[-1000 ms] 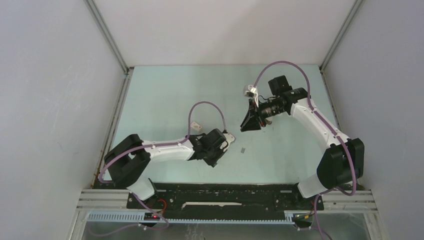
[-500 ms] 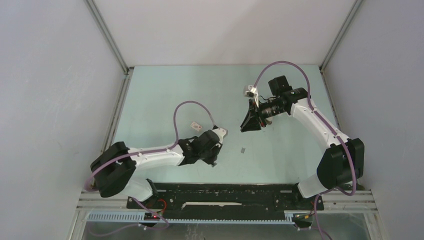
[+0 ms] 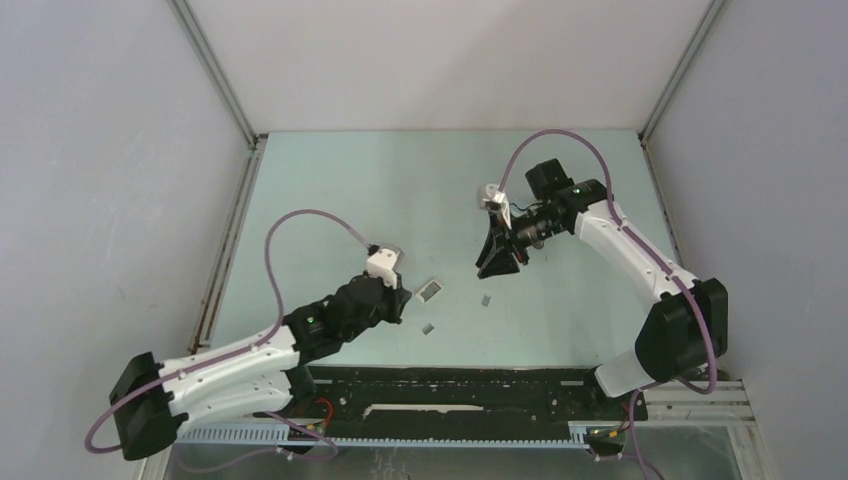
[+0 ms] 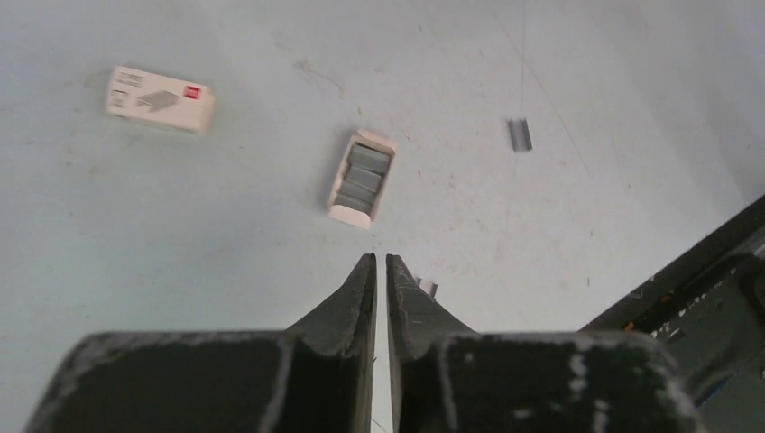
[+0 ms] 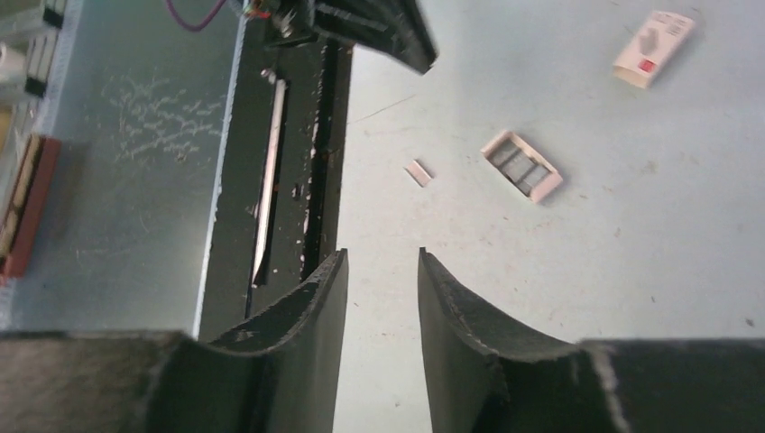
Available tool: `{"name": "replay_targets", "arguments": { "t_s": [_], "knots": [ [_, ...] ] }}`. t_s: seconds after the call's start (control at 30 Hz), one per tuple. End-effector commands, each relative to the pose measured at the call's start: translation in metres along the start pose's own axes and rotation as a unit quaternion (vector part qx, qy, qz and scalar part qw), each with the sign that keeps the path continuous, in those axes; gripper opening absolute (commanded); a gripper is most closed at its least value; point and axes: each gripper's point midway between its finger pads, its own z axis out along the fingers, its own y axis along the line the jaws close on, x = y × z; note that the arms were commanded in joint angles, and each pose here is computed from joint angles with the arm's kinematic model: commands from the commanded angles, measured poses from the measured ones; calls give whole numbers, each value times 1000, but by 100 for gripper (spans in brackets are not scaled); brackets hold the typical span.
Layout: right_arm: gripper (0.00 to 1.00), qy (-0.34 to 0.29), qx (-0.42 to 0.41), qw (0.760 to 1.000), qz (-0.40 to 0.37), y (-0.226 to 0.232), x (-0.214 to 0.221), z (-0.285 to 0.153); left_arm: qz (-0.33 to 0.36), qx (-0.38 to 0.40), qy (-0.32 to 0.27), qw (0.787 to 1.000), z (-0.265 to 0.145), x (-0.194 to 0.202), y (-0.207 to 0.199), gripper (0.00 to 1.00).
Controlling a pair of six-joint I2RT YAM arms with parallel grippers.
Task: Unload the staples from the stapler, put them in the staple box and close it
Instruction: Pick up the staple from the center of the board.
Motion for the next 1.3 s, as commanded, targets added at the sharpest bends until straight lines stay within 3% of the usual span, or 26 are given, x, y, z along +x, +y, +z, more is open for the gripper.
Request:
{"name": "replay_targets", "arguments": {
  "t_s": [0.0, 0.2, 0.33, 0.6, 0.77, 1.07, 1.27],
  "knots": [
    [47, 16, -45, 995, -83, 34, 6, 17, -38, -58, -93, 993, -16, -30, 31, 21],
    [63, 63, -66, 973, -212, 49, 42, 57, -94, -103, -172, 975, -41, -44, 72, 72],
    [64, 107, -79, 956, -262, 48, 58, 79, -122, -131, -208, 962, -57, -44, 93, 89],
    [65, 210, -79, 925, -306, 47, 89, 129, -148, -173, -248, 941, -75, -37, 120, 92],
    [65, 226, -85, 925, -295, 46, 93, 142, -153, -194, -244, 938, -68, -23, 129, 100],
    [64, 236, -84, 924, -289, 32, 92, 160, -157, -251, -266, 917, -67, -20, 150, 100],
    [63, 247, -65, 922, -289, 15, 89, 176, -151, -248, -270, 918, -67, -20, 150, 100]
  ]
}}
